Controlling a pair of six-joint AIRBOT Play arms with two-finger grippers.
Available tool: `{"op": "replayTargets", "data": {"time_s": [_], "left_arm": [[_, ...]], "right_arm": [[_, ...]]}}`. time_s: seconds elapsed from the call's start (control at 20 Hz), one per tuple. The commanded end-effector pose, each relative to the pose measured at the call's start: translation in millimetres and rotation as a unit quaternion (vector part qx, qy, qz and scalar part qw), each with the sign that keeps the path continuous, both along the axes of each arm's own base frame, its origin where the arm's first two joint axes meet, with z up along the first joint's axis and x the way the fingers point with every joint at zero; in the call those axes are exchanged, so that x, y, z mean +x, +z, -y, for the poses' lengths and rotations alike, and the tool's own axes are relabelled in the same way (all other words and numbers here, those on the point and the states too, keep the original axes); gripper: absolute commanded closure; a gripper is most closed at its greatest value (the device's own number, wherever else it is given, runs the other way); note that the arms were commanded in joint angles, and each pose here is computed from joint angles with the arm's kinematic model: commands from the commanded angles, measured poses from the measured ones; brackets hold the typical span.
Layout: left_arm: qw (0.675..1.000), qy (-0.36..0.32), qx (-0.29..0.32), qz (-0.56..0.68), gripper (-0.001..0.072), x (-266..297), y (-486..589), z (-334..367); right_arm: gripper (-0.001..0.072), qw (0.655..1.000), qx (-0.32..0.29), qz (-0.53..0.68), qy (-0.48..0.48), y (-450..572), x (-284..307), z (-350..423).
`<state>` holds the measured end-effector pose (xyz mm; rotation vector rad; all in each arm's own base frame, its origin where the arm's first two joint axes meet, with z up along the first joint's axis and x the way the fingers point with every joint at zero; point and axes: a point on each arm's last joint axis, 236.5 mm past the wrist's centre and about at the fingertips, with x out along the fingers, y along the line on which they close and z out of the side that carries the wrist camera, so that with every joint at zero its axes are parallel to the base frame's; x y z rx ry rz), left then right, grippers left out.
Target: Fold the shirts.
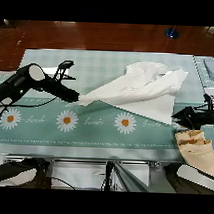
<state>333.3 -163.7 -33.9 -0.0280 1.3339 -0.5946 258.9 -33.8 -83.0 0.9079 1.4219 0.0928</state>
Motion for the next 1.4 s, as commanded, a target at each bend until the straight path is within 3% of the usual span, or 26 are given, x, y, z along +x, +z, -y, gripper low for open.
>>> {"op": "replayTargets", "data": {"time_s": [0.0, 0.35, 0.5, 0.55, 0.6, 0.65, 0.9, 1.0, 1.15, 1.25, 1.35], "left_arm": [[1.0, 0.0, 0.0, 0.0, 0.068, -0.2, -0.3, 0.0], [1.0, 0.0, 0.0, 0.0, 0.068, 0.2, -0.3, 0.0], [1.0, 0.001, 0.0, 0.003, 0.0681, 1.9, -0.1, 0.1], [1.0, 0.002, 0.0, 0.004, 0.0681, 2.0, 0.0, 0.1], [1.0, 0.002, 0.0, 0.004, 0.068, 2.1, 0.0, 0.1], [1.0, 0.002, 0.0, 0.004, 0.0681, 2.0, 0.0, -0.1], [0.999, 0.006, -0.005, 0.037, 0.0683, 17.3, 22.6, -2.9], [0.994, 0.015, -0.016, 0.105, 0.0683, 40.7, 72.9, -6.4], [0.961, 0.039, -0.041, 0.269, 0.0684, 69.4, 210.5, -21.1], [0.912, 0.063, -0.057, 0.402, 0.0684, 64.2, 326.6, -39.4], [0.84, 0.091, -0.065, 0.531, 0.0683, 32.3, 439.9, -63.1]], "right_arm": [[0.0233, 1.0, 0.005, -0.003, -0.016, -10.5, -3.3, -5.2], [0.0253, 0.996, 0.022, 0.018, -0.086, -21.1, 12.0, -11.2], [0.027, 0.997, 0.019, 0.027, -0.066, -22.0, 20.6, -27.1], [0.0303, 0.998, 0.016, 0.022, -0.048, -25.9, 22.5, -39.7], [0.0412, 0.999, 0.012, 0.021, -0.033, -30.1, 25.1, -51.0], [0.0688, 0.999, 0.006, 0.028, -0.02, -31.5, 29.9, -61.2], [0.0684, 0.981, 0.041, 0.188, 0.004, 58.5, 85.0, -86.5], [0.0685, 0.955, 0.017, 0.296, 0.018, 140.6, 108.0, -83.7], [0.0685, 0.882, -0.04, 0.468, 0.025, 295.2, 118.8, -81.5], [0.0685, 0.825, -0.078, 0.56, 0.02, 393.1, 105.4, -83.9], [0.0685, 0.768, -0.115, 0.63, 0.009, 475.4, 81.4, -86.7]]}}
